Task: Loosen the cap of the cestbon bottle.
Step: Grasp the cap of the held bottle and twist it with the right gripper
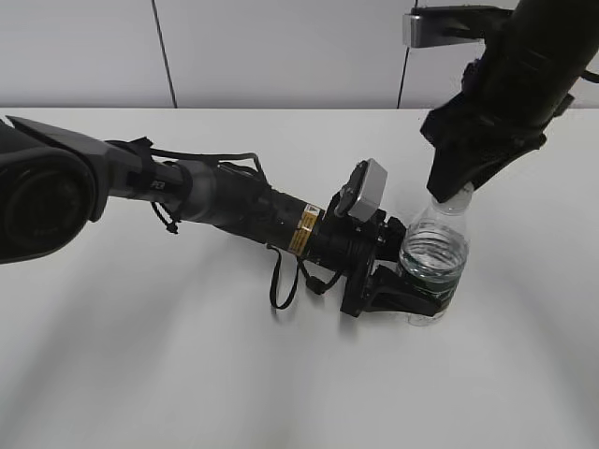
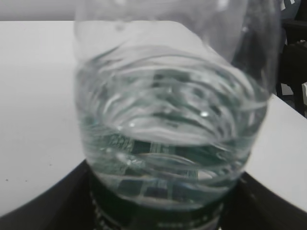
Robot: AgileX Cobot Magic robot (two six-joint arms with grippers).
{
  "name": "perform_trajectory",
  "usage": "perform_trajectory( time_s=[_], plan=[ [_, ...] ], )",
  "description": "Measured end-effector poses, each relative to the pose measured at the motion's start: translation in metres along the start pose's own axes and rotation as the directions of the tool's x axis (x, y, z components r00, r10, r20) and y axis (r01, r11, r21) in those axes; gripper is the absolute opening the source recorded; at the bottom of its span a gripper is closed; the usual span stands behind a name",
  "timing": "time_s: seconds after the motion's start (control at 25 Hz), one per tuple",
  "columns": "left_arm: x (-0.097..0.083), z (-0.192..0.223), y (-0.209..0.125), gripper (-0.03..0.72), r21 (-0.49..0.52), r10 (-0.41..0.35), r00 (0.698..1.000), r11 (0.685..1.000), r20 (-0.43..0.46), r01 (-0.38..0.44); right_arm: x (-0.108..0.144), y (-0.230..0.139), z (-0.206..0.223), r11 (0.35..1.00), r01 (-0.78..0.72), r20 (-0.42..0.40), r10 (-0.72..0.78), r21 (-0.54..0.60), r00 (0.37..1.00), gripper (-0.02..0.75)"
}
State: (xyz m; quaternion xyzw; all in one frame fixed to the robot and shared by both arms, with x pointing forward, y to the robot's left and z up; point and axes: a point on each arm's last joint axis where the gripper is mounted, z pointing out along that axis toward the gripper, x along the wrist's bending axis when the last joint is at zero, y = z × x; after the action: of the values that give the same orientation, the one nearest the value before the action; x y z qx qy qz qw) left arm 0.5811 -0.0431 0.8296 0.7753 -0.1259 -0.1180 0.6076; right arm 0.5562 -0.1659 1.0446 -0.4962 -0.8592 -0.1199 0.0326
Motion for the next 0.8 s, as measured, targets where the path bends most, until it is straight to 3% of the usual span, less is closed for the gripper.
perform_trajectory(
  time_s=[0.08, 0.2, 0.32, 0.48, 0.68, 0.8],
  plan=[
    [0.0, 0.0, 0.0, 0.504, 0.001, 0.0, 1.0, 1.0, -0.001, 0.0, 0.0, 0.0, 0.0, 0.982, 0.189, 0.005, -0.189, 0.003, 0.982, 0.295],
    [0.0, 0.0, 0.0, 0.504, 0.001, 0.003, 1.0, 1.0, 0.0, -0.003, 0.001, -0.001, -0.001, 0.894, 0.448, 0.003, -0.448, 0.005, 0.894, 0.295],
    [0.0, 0.0, 0.0, 0.504, 0.001, 0.004, 1.0, 1.0, 0.001, -0.004, 0.001, -0.001, -0.001, 0.831, 0.556, 0.002, -0.556, 0.005, 0.831, 0.295],
    [0.0, 0.0, 0.0, 0.504, 0.002, 0.006, 1.0, 1.0, 0.002, -0.006, 0.003, 0.0, -0.002, 0.841, 0.541, -0.013, -0.541, -0.012, 0.841, 0.317],
    [0.0, 0.0, 0.0, 0.504, 0.001, 0.004, 1.0, 1.0, 0.003, -0.004, 0.006, -0.001, -0.004, 0.928, 0.372, -0.033, -0.373, -0.021, 0.927, 0.607],
    [0.0, 0.0, 0.0, 0.504, 0.001, 0.004, 1.0, 1.0, 0.003, -0.004, 0.008, -0.004, -0.013, 0.984, 0.173, -0.03, -0.175, -0.038, 0.984, 0.652]
  ],
)
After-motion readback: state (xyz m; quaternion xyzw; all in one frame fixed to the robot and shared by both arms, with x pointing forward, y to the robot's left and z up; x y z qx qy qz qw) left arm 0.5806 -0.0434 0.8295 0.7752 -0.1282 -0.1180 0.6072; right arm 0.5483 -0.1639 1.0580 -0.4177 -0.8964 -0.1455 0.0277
